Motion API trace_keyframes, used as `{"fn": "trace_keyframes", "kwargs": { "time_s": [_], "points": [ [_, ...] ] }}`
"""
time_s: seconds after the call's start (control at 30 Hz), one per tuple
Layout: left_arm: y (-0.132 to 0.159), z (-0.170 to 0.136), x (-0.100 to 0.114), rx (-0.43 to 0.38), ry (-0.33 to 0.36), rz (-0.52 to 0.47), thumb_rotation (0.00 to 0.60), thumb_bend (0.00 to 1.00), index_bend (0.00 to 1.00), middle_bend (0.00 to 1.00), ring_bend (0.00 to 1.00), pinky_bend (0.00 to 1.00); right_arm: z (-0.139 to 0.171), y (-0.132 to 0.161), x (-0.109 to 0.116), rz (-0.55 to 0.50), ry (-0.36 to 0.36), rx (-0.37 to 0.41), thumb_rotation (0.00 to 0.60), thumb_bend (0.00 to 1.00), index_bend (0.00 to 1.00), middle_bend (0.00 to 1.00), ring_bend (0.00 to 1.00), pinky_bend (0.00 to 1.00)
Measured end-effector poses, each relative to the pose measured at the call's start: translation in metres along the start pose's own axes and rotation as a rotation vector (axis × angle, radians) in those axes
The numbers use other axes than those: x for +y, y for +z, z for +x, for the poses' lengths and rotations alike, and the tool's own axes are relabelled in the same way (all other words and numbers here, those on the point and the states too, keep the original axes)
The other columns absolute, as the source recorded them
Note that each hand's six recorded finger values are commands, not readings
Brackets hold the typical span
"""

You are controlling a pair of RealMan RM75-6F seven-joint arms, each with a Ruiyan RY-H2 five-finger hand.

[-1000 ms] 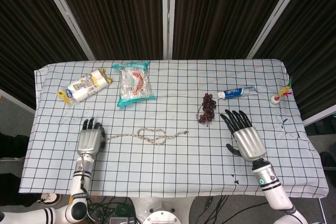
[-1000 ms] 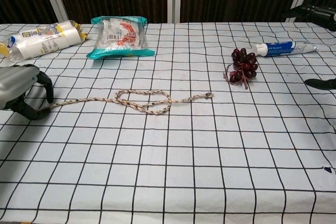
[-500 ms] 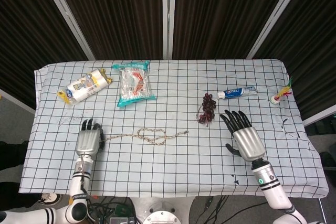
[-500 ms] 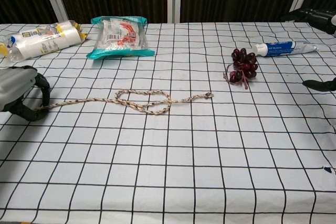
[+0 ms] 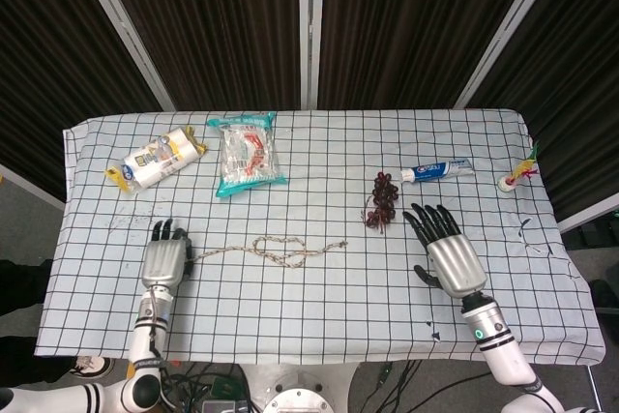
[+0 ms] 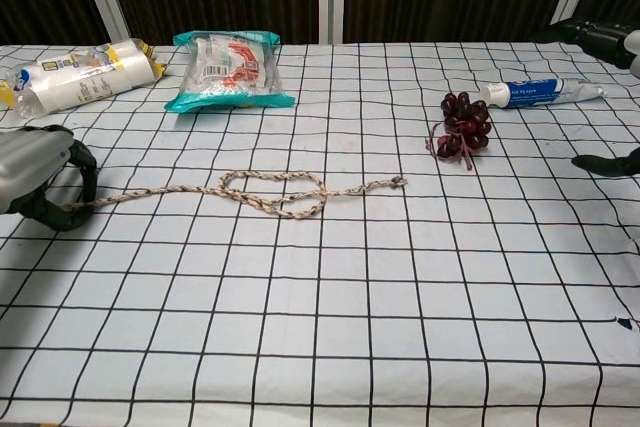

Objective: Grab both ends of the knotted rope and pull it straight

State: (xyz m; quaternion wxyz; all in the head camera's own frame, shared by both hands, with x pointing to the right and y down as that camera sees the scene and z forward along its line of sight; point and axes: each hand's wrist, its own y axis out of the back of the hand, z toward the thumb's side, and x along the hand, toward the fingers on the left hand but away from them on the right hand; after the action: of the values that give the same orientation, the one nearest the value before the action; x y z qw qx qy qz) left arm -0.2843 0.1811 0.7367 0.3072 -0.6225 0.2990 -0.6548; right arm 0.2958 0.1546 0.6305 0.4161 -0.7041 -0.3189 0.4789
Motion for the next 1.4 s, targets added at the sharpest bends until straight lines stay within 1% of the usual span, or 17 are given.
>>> {"fn": "trace_keyframes", "kwargs": {
  "time_s": [0.23,0.37,0.5,0.53,0.67,0.8,0.9,1.2,1.4],
  "points": [
    [0.002,0.000,0.003,-0.004,0.005,-0.007,0.600,0.37,0.58,0.26,0.00,0.06,-0.001,0.003,-0.002,0.006,0.005,0.006,0.600,0.18,0.00,0.00,0.00,0.00],
    [0.004,0.000,0.005,-0.011,0.012,-0.014,0.600,0.37,0.58,0.26,0.00,0.06,-0.003,0.005,-0.005,0.019,0.020,0.018,0.600,0.18,0.00,0.00,0.00,0.00],
    [0.006,0.000,0.006,-0.018,0.014,-0.014,0.600,0.37,0.58,0.26,0.00,0.06,-0.010,0.013,-0.011,0.040,0.053,0.051,0.600,0.18,0.11,0.00,0.00,0.00],
    [0.006,0.000,0.006,-0.019,0.014,-0.015,0.600,0.37,0.58,0.26,0.00,0.06,-0.012,0.015,-0.013,0.045,0.062,0.061,0.600,0.18,0.12,0.00,0.00,0.00],
    [0.008,0.000,0.008,-0.022,0.018,-0.019,0.600,0.37,0.58,0.26,0.00,0.06,-0.026,0.028,-0.022,0.060,0.115,0.105,0.600,0.18,0.14,0.00,0.00,0.00],
    [0.010,0.000,0.010,-0.027,0.021,-0.020,0.600,0.37,0.58,0.26,0.00,0.06,-0.046,0.047,-0.034,0.067,0.170,0.157,0.600,0.18,0.18,0.00,0.00,0.00],
    [0.011,0.000,0.011,-0.029,0.021,-0.018,0.600,0.37,0.58,0.26,0.00,0.06,-0.061,0.061,-0.043,0.062,0.202,0.181,0.600,0.18,0.20,0.00,0.00,0.00],
    [0.010,-0.003,0.007,-0.031,0.010,-0.009,0.600,0.37,0.58,0.26,0.00,0.06,-0.098,0.084,-0.064,0.067,0.257,0.203,0.600,0.18,0.32,0.00,0.00,0.00],
    [0.010,-0.003,0.007,-0.031,0.012,-0.009,0.600,0.37,0.58,0.26,0.00,0.06,-0.110,0.091,-0.075,0.071,0.270,0.204,0.600,0.19,0.36,0.00,0.00,0.00]
  ]
}}
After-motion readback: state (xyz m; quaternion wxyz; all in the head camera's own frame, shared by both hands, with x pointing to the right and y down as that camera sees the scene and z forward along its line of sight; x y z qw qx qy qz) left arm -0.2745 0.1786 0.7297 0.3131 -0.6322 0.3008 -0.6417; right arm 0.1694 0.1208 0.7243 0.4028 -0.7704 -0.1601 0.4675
